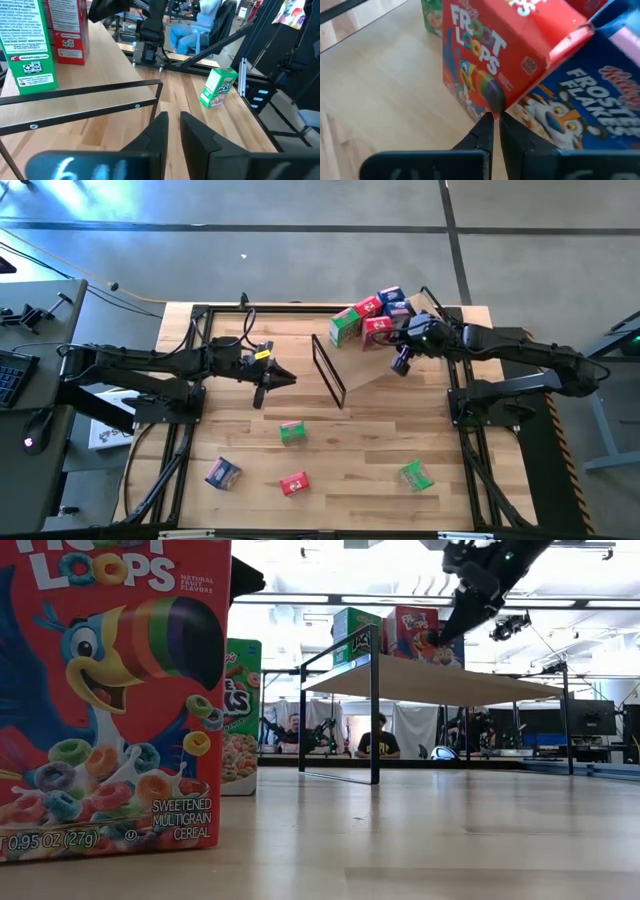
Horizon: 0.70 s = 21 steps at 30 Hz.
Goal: Stack cereal on shelf
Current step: Put the top red cereal box on the shelf and aligned with the other red cereal box
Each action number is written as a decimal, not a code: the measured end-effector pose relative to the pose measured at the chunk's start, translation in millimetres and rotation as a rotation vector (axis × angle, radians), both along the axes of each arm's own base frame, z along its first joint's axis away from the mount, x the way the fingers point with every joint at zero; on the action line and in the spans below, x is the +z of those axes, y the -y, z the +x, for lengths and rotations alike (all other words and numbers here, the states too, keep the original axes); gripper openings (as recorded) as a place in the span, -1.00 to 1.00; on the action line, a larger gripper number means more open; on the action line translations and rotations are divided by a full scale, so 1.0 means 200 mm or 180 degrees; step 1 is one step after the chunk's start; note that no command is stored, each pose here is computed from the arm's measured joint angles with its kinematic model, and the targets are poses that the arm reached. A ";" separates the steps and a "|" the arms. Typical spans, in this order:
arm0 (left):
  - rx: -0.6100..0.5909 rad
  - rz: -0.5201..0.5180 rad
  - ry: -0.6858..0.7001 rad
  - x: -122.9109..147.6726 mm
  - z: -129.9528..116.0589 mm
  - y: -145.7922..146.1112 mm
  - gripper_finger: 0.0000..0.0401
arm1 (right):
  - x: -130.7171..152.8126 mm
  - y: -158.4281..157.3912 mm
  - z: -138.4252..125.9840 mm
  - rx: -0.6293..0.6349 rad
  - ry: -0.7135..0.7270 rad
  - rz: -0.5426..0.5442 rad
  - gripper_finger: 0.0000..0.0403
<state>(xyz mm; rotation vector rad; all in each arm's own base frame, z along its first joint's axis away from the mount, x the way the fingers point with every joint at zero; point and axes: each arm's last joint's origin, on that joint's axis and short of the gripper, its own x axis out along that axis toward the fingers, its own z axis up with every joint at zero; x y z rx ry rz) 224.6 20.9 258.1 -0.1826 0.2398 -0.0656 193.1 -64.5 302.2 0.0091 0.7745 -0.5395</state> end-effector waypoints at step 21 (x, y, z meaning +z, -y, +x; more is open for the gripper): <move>0.0012 0.0029 -0.0001 0.00 0.00 0.00 -0.82 | -0.04 -0.03 0.09 -0.0016 -0.0010 -0.0018 -0.94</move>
